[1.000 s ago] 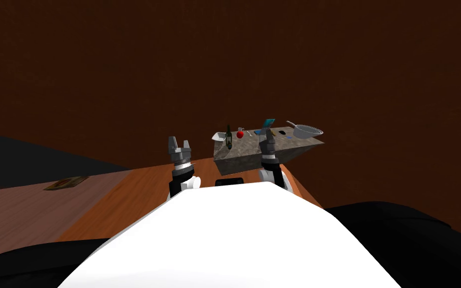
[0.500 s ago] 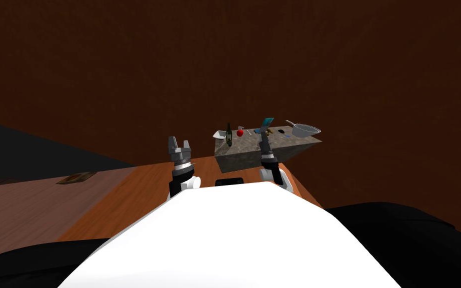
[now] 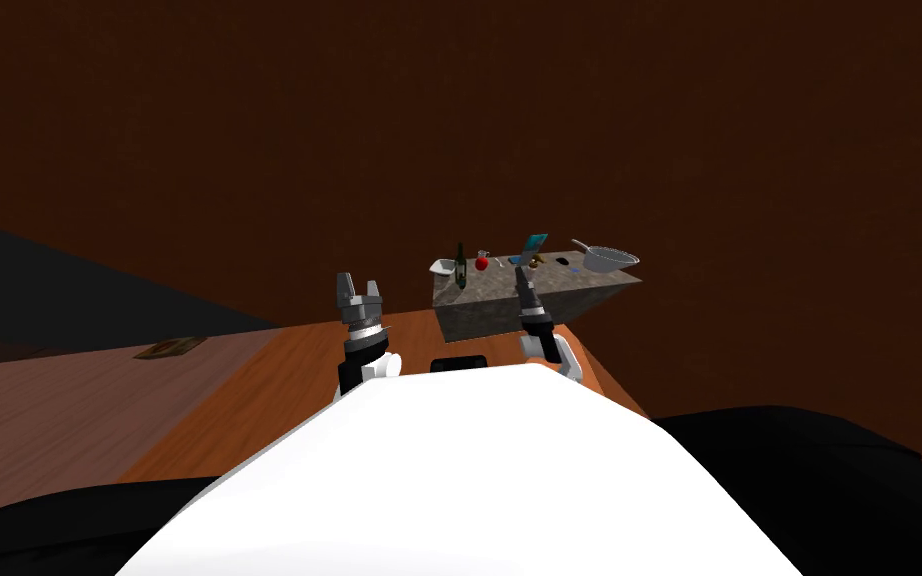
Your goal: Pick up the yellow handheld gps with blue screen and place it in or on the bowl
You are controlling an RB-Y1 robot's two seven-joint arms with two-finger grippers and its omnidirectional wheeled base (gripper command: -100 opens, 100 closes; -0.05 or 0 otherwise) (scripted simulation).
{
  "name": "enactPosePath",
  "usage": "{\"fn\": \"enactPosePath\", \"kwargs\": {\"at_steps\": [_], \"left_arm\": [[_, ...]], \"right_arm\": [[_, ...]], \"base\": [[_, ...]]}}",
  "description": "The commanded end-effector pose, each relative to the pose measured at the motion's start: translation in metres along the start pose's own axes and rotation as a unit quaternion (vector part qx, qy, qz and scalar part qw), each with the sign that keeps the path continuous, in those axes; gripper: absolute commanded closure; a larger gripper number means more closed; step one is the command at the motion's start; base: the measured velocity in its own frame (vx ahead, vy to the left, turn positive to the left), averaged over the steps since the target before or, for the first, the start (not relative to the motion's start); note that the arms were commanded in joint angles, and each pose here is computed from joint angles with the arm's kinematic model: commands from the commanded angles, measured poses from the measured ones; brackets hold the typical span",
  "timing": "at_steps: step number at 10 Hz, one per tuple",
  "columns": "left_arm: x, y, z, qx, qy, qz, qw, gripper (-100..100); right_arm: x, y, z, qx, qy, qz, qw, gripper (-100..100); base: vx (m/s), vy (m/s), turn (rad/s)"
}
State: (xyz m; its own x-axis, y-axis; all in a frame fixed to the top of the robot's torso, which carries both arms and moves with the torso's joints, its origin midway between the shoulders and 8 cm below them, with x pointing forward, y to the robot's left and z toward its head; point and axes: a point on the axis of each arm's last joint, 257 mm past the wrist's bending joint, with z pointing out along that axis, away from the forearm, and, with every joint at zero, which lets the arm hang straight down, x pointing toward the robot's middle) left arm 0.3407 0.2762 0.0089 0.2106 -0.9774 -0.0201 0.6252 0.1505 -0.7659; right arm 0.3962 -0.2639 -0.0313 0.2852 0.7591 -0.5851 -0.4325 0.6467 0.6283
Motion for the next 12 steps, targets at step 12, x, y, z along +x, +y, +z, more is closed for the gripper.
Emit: {"fn": "enactPosePath", "kwargs": {"at_steps": [12], "left_arm": [[0.000, 0.000, 0.000, 0.000, 0.000, 0.000, 1.0000, 0]], "right_arm": [[0.042, -0.086, -0.001, 0.042, 0.068, -0.257, 0.9632, -100]], "base": [[-0.041, 0.047, 0.013]]}}
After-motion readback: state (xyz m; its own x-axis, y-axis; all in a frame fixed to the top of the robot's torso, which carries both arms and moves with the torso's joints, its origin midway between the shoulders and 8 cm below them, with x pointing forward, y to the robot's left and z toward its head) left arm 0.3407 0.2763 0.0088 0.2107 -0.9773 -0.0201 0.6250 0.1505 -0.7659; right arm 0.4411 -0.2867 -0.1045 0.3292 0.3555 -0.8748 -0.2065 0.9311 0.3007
